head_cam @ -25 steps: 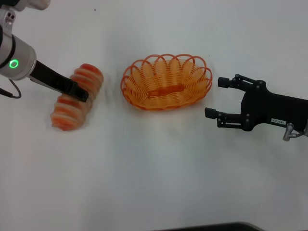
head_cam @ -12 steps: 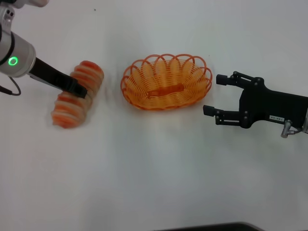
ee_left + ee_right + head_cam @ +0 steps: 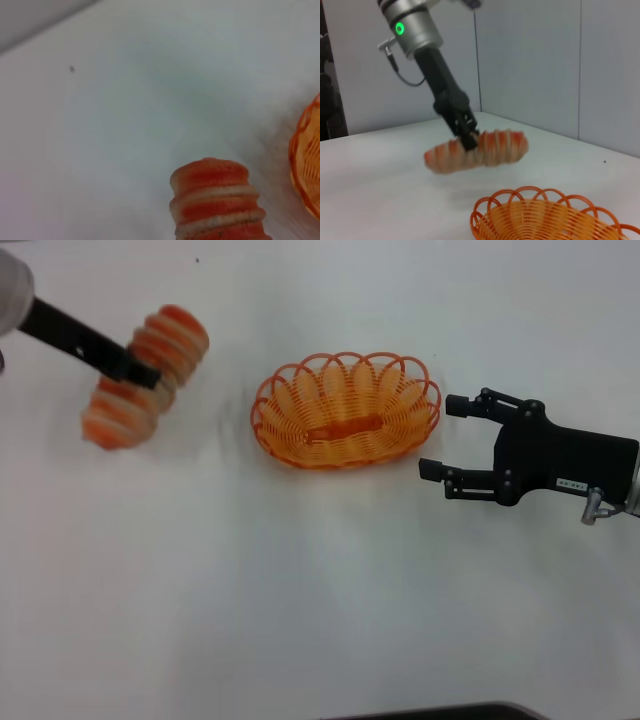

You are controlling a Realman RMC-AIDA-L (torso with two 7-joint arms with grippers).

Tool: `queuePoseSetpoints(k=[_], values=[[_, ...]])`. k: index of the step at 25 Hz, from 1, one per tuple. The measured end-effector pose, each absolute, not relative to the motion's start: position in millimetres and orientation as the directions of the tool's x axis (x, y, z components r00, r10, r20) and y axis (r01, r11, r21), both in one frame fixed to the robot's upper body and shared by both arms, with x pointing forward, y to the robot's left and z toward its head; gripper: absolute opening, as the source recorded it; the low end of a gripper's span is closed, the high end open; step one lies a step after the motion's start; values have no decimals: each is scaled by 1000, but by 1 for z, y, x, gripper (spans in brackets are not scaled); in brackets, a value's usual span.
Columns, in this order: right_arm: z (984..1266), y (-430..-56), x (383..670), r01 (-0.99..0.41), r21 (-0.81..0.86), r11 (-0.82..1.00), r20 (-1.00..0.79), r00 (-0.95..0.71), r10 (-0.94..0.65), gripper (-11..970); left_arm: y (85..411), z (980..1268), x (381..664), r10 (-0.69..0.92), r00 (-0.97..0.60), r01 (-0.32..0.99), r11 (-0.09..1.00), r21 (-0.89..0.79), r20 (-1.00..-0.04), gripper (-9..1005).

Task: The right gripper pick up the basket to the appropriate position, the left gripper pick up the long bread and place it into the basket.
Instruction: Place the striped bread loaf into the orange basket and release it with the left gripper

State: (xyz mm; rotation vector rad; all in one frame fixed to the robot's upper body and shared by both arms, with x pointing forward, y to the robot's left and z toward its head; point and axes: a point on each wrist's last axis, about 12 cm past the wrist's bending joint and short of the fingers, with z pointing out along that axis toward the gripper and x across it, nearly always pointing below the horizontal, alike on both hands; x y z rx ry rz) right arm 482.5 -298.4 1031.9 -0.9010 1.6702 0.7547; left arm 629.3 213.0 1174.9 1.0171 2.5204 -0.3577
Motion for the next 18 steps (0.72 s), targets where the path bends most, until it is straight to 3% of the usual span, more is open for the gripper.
queuePoseSetpoints(k=[4, 5, 11, 14, 18], values=[[1032, -297, 483, -858, 46, 512, -965, -171, -199, 916, 203, 1202, 633, 684, -452, 846, 532, -31, -573, 417], [1032, -297, 483, -859, 46, 510, -965, -170, -199, 916, 203, 1202, 633, 684, -452, 846, 532, -31, -573, 409], [1032, -295, 484, -866, 43, 499, -964, -166, -205, 916, 156, 1214, 626, 734, -185, 962, 272, 33, -654, 361], [1033, -294, 485, -869, 42, 492, -965, -164, -207, 916, 124, 1204, 614, 776, -75, 989, 137, 51, -626, 337], [1033, -292, 486, -874, 40, 484, -964, -160, -211, 916, 99, 1188, 605, 821, 6, 996, 46, 77, -571, 302]])
